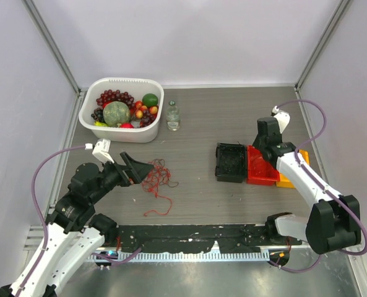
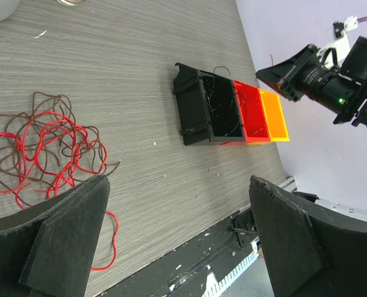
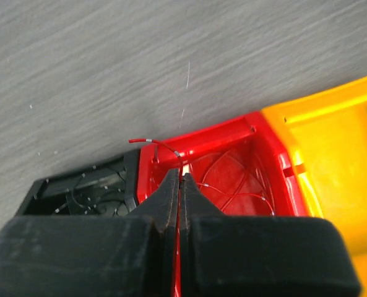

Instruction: Untangle the cables

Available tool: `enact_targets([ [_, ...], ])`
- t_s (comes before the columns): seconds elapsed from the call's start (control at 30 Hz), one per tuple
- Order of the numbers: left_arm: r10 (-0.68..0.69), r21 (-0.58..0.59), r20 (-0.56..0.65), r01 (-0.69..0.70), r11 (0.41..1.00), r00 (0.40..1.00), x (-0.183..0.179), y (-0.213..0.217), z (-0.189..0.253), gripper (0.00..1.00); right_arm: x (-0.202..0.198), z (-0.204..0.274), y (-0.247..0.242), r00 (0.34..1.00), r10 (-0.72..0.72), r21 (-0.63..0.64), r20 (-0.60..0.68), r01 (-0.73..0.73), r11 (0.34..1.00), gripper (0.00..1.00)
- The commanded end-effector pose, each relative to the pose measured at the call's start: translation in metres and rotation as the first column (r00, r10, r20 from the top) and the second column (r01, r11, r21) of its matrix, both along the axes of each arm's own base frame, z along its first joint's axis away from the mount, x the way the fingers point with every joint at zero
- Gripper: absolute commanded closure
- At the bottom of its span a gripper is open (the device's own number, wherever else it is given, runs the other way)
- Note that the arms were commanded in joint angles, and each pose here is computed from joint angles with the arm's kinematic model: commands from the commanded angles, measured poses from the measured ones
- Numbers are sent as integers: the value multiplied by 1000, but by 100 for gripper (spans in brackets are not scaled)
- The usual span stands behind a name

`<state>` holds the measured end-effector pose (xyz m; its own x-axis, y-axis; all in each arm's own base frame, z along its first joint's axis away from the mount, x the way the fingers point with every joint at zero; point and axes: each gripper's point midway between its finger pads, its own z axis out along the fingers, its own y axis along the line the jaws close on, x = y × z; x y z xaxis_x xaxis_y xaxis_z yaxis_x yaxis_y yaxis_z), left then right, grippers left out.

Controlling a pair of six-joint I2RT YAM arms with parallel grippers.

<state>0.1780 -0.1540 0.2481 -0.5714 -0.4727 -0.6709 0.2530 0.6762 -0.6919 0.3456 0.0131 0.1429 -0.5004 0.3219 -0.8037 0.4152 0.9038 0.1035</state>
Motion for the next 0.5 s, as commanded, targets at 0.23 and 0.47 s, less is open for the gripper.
enact_targets([
  [0.23, -4, -6, 10, 4, 1000, 1000, 0, 0, 0, 0, -46, -30, 5, 993, -99, 168, -63, 109, 980, 99],
  [0.47, -22, -23, -1, 22, 999, 1000, 0, -6, -1, 0, -52, -65, 15, 985, -92, 247, -149, 127, 961, 99],
])
